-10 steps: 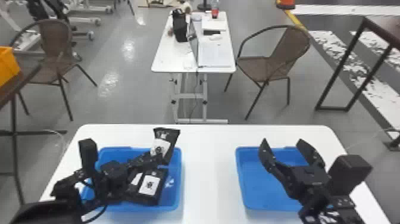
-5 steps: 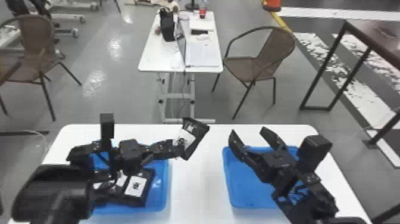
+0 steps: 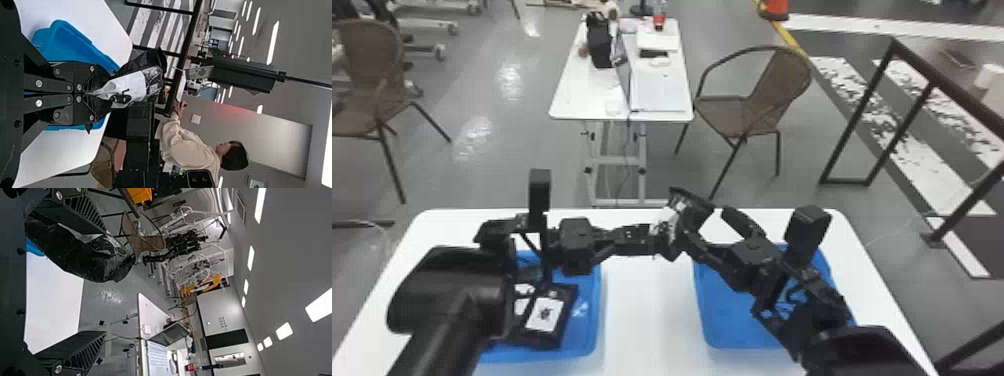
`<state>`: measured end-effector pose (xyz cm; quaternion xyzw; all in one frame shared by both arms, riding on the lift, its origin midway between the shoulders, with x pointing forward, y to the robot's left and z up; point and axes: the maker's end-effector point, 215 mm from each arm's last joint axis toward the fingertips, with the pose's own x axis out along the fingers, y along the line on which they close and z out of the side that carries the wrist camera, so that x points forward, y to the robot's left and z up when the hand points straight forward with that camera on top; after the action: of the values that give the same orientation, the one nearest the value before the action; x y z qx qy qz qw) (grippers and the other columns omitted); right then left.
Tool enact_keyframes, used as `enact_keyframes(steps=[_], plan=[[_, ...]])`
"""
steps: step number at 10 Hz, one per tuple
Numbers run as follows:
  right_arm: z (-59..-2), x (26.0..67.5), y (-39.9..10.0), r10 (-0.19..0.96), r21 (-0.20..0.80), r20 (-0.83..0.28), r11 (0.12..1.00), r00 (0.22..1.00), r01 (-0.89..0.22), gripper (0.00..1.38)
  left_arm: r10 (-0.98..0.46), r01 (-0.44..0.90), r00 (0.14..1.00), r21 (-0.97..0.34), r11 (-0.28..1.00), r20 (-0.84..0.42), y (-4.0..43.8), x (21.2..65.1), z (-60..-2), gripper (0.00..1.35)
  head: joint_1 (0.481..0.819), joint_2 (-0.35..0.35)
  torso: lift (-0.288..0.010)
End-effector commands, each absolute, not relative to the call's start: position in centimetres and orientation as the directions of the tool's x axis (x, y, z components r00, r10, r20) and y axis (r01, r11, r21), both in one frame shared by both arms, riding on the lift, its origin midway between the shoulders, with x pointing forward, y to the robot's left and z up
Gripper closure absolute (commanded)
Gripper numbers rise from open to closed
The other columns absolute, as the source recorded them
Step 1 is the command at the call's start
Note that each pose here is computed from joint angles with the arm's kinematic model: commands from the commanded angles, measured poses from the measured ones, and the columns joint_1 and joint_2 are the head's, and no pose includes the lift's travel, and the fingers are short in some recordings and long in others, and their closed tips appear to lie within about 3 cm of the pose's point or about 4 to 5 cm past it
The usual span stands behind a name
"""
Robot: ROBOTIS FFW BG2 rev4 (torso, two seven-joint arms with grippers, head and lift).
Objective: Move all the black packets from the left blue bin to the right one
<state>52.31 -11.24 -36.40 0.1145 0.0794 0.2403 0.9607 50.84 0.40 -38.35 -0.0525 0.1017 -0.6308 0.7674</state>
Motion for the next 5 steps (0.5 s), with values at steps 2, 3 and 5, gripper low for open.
enact_keyframes(steps=[2,3,5], plan=[[-37.0,53.0,-10.9,0.495,0.296,-0.106,0.844,0.863,-0.447,0.31,-0.984,0.960,0.155,-0.223,0.171,-0.089,-0.9,50.2,-38.5,1.20,0.695,-0.120,0.000],[-37.2,53.1,-11.0,0.498,0.293,-0.119,0.844,0.859,-0.449,1.00,-0.984,0.958,0.153,-0.230,0.170,-0.091,-1.0,50.1,-38.8,1.19,0.695,-0.124,0.000],[-36.7,52.9,-10.7,0.508,0.299,-0.095,0.835,0.856,-0.463,1.23,-0.981,0.953,0.165,-0.239,0.185,-0.100,-0.4,50.1,-39.4,1.19,0.695,-0.127,0.000]])
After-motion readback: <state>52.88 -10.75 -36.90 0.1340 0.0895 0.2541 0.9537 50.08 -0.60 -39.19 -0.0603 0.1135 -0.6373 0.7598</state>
